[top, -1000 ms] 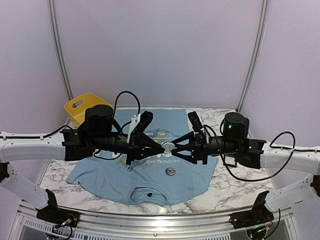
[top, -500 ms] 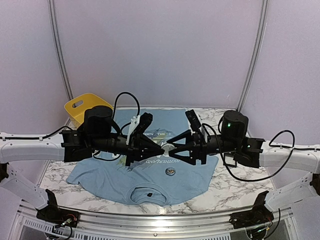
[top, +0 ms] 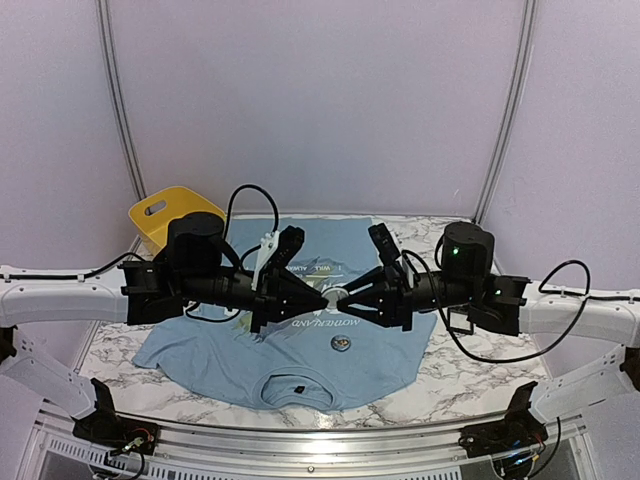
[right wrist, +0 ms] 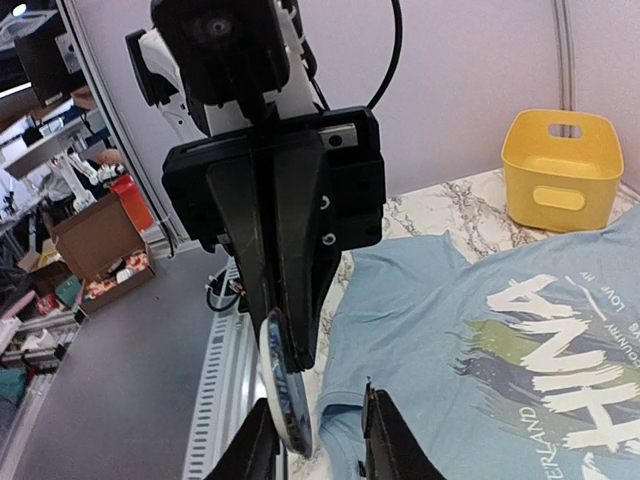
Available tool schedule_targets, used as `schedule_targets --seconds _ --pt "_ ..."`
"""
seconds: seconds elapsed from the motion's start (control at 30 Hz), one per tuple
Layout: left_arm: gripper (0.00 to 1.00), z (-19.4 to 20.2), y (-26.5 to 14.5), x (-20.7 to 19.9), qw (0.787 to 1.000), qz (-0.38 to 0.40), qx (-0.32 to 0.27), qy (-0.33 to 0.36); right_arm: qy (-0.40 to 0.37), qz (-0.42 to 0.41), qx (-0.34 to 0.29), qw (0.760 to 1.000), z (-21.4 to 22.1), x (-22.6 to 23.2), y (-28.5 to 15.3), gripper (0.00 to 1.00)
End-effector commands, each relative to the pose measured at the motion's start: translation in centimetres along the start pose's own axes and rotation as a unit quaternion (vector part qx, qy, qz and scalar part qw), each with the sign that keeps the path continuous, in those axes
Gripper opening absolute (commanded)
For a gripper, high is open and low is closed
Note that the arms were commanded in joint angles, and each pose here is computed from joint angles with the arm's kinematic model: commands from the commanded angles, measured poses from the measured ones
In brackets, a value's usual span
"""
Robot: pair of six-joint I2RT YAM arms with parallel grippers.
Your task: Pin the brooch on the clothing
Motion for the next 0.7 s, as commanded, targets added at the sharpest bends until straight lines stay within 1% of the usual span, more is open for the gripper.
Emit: schedule_targets --seconds 0.0,0.2,0.4,0.53,0.67 --pt "0.0 -1.2 -0.6 -0.3 1.0 -0.002 -0.023 0.019 -0.013 0.009 -0.013 1.0 -1.7 0.8 -0.1 0.19" --pt "0.0 -1.0 -0.3 -0.8 0.999 0.006 -0.021 0.031 -0.004 0.011 -0.018 1.0 -2.2 0.7 0.1 0.17" --pt "0.0 -1.0 -0.2 -2.1 0.997 0.026 -0.026 0.065 0.005 0.02 -0.014 1.0 -2.1 0.4 0.3 0.06" --pt "0.0 -0.9 0.0 -3.3 0.994 0.049 -0.029 0.092 0.019 0.024 -0.003 1.0 -2.1 0.0 0.7 0.01" --pt "0.0 -0.8 0.1 -3.8 0.992 0.057 -0.032 0.112 0.02 0.024 0.0 1.0 -1.9 -0.2 0.9 0.0"
Point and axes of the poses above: each gripper's point midway between its finger pads, its own y axis out along the fingers, its own x axis along the line the jaws close on, z = x × y, the point moved 7 cm from there along -y, back along the fingers, and after that the axes turned 15 degrees about y, right-handed, at the moved point
